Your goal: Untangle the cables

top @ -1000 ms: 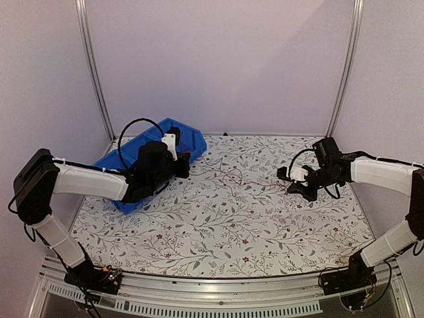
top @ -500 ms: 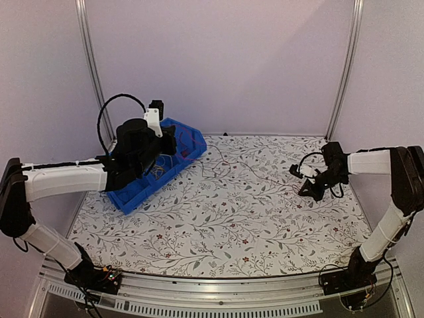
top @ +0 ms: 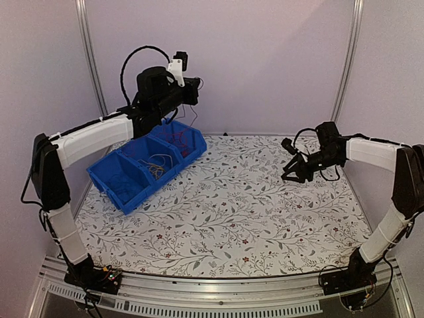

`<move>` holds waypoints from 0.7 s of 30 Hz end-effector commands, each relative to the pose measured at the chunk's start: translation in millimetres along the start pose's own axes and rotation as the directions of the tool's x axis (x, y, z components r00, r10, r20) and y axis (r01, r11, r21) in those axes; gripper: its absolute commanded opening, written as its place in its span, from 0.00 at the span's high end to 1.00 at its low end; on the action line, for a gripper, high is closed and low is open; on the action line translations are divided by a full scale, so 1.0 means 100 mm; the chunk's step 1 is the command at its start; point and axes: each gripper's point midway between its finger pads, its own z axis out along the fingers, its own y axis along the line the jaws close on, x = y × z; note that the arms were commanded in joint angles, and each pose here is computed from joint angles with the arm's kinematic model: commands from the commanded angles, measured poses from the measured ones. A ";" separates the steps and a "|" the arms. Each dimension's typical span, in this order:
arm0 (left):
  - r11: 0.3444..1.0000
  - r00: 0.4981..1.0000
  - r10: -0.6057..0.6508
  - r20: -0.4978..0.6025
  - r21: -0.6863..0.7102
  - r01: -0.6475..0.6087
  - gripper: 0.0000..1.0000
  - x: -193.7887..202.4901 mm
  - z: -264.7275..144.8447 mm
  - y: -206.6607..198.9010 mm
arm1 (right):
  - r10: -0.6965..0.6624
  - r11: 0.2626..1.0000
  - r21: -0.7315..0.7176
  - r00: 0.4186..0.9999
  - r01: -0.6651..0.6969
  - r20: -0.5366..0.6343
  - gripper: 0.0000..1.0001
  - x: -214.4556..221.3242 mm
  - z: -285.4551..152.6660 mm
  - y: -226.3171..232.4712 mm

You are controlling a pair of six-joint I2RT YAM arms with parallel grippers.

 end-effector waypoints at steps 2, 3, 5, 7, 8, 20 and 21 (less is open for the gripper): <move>0.999 0.999 0.047 -0.021 0.017 -0.047 1.00 -0.09 0.24 0.11 | 0.053 0.999 -0.015 0.997 -0.052 0.063 0.53 -0.14 -0.14 0.15; 0.999 0.999 0.051 -0.016 0.009 -0.051 1.00 -0.11 0.27 0.15 | 0.052 0.999 -0.009 0.997 -0.052 0.061 0.53 -0.12 -0.14 0.16; 0.998 0.998 0.059 -0.003 -0.005 -0.059 1.00 -0.17 0.30 0.23 | 0.060 0.998 -0.006 0.997 -0.060 0.052 0.53 -0.07 -0.15 0.17; 0.998 0.998 0.063 0.011 -0.018 -0.063 1.00 -0.24 0.33 0.30 | 0.058 0.998 -0.007 0.997 -0.058 0.049 0.53 -0.05 -0.14 0.19; 0.998 0.998 0.063 0.017 -0.023 -0.063 1.00 -0.26 0.34 0.33 | 0.057 0.998 -0.007 0.997 -0.057 0.051 0.53 -0.05 -0.14 0.19; 0.997 0.997 0.075 0.036 -0.009 -0.075 1.00 -0.37 0.62 0.54 | 0.088 0.996 -0.020 0.996 -0.087 0.014 0.52 0.07 -0.03 0.14; 0.997 0.996 0.076 0.035 -0.007 -0.076 1.00 -0.36 0.64 0.54 | 0.086 0.996 -0.018 0.996 -0.086 0.014 0.52 0.07 -0.03 0.13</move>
